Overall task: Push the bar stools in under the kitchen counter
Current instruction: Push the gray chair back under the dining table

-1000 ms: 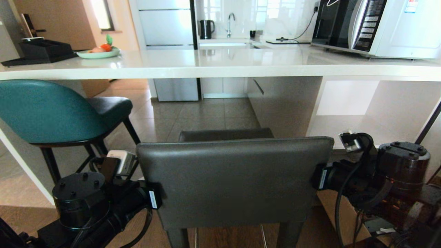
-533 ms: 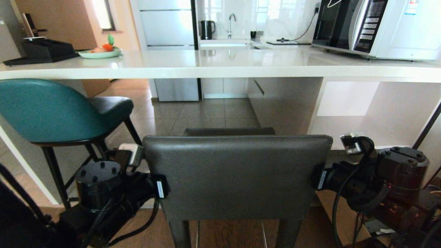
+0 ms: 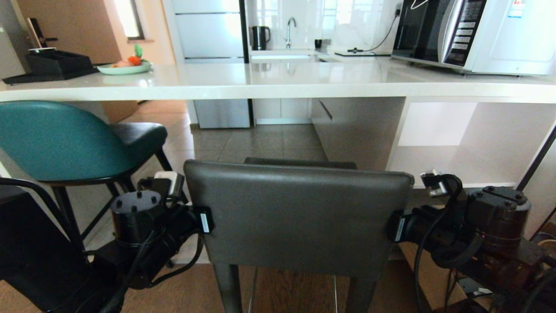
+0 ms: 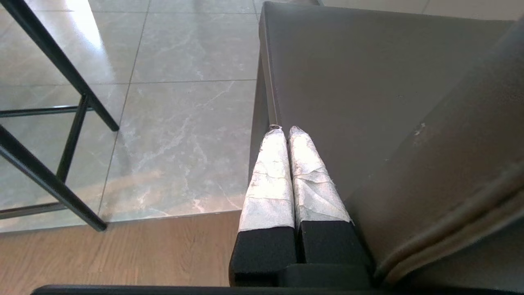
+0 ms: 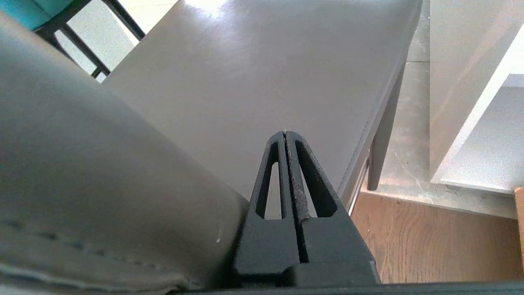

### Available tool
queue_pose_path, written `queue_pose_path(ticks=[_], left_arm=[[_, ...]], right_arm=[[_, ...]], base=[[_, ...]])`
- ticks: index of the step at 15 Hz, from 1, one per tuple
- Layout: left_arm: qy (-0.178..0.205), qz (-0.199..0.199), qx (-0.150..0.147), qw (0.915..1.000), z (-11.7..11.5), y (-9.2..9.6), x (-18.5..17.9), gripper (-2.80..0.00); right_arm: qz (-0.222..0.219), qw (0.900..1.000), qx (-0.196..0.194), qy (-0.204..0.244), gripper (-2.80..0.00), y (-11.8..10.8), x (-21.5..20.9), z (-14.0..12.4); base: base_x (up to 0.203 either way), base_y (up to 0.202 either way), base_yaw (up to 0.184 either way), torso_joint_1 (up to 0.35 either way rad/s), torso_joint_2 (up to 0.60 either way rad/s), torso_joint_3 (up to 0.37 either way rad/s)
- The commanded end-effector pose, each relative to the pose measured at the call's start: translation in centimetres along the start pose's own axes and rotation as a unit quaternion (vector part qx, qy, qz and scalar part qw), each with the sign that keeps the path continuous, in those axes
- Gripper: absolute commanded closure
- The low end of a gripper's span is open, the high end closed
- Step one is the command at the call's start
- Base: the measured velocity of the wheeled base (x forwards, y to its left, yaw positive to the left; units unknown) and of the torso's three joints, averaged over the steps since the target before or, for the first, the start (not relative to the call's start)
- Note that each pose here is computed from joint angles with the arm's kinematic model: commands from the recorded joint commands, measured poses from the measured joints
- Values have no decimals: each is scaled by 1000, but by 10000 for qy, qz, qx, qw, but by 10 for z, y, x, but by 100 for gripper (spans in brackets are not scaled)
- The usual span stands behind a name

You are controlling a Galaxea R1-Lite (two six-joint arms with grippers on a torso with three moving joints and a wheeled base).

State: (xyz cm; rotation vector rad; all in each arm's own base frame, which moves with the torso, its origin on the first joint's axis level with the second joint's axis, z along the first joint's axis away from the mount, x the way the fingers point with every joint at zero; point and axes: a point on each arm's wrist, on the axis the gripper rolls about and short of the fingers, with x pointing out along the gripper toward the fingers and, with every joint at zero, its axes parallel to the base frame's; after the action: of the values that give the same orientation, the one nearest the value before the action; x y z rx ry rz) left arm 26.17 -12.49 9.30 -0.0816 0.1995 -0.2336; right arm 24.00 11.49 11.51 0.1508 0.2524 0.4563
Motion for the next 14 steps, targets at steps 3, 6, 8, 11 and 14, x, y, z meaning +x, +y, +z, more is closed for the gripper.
queue_pose_path(ticks=[3, 6, 8, 11, 14], left_arm=[[-49, -43, 11, 10000, 3, 0, -6, 0], [-8, -25, 146, 9999, 1, 1, -9, 0], [-57, -39, 143, 9999, 4, 0, -11, 0], [-96, -43, 226, 9997, 6, 0, -11, 0], [-82, -41, 237, 9997, 5, 0, -12, 0]], right_arm=[[-16, 10000, 7, -53, 0, -1, 11, 0], [-45, 10000, -11, -80, 0, -4, 19, 2], [-36, 10000, -18, -84, 0, -4, 18, 2], [-36, 9998, -18, -170, 0, -5, 21, 6], [-40, 9999, -19, -147, 0, -5, 20, 5]], base=[[0, 0, 0, 0, 0, 0], [0, 0, 0, 0, 0, 0], [0, 0, 0, 0, 0, 0], [0, 0, 0, 0, 0, 0], [0, 0, 0, 0, 0, 0]])
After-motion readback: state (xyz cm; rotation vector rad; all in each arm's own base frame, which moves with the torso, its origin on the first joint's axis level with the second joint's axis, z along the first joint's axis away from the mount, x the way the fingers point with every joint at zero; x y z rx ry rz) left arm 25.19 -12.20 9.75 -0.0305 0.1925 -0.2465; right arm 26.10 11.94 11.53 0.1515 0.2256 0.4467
